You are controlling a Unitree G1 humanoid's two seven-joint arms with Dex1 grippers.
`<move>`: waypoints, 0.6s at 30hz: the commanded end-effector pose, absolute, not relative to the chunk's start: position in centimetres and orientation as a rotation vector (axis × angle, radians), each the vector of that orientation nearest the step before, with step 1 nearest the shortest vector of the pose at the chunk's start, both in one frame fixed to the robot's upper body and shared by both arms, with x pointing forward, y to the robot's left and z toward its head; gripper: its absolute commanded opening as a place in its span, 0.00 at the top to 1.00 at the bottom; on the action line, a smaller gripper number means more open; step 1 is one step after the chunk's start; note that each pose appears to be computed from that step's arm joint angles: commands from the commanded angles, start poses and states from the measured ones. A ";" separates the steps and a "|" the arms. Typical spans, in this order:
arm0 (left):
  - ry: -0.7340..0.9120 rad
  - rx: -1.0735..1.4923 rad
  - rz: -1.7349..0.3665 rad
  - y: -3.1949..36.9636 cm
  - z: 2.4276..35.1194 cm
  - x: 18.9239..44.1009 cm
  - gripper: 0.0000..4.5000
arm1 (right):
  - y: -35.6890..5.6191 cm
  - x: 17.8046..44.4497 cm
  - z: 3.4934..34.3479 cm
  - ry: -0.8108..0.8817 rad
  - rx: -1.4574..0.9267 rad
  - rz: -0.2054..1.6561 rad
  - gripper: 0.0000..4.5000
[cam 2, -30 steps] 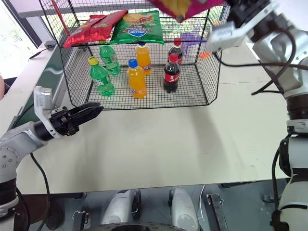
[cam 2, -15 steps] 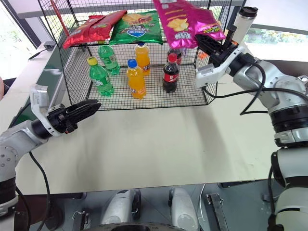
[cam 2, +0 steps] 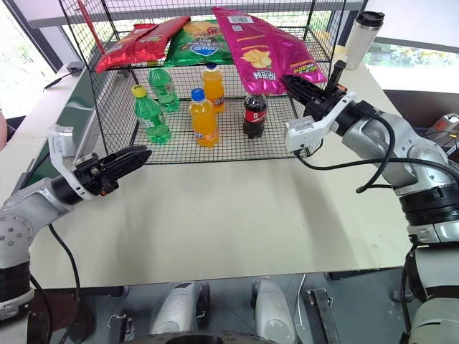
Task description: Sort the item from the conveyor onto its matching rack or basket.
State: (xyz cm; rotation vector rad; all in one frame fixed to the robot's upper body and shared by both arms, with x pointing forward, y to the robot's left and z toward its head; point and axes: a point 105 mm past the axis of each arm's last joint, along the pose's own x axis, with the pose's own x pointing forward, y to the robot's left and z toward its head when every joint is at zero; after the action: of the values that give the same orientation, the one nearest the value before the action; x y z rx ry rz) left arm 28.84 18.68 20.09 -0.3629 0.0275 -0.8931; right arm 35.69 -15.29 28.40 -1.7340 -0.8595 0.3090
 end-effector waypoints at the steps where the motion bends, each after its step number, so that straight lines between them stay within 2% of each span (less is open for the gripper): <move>1: -0.020 -0.351 -0.887 18.8 20.9 28.7 0.55 | -15.1 35.0 30.2 -0.914 -1.718 0.267 1.00; 3: -0.010 -0.345 -0.877 18.9 20.6 28.8 0.55 | -15.0 35.0 29.9 -0.902 -1.704 0.293 1.00; 5: -0.014 -0.346 -0.875 19.0 20.6 28.7 0.55 | -14.5 34.5 28.4 -0.881 -1.685 0.392 1.00; 7: -0.022 -0.355 -0.870 19.1 20.7 28.7 0.55 | -14.9 34.5 28.0 -0.855 -1.675 0.386 1.00; 11: -0.017 -0.359 -0.870 18.9 20.4 29.0 0.55 | -15.5 35.1 28.7 -0.841 -1.701 0.334 1.00; 18: -0.020 -0.365 -0.879 18.5 20.4 29.4 0.55 | -17.8 38.1 31.9 -0.777 -1.782 0.075 1.00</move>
State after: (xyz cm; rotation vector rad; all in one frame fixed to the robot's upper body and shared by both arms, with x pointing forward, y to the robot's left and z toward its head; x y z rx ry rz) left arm 29.34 18.50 19.61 -0.3879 0.0187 -0.8770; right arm 38.04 -17.46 30.16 -1.7897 -0.7502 0.1545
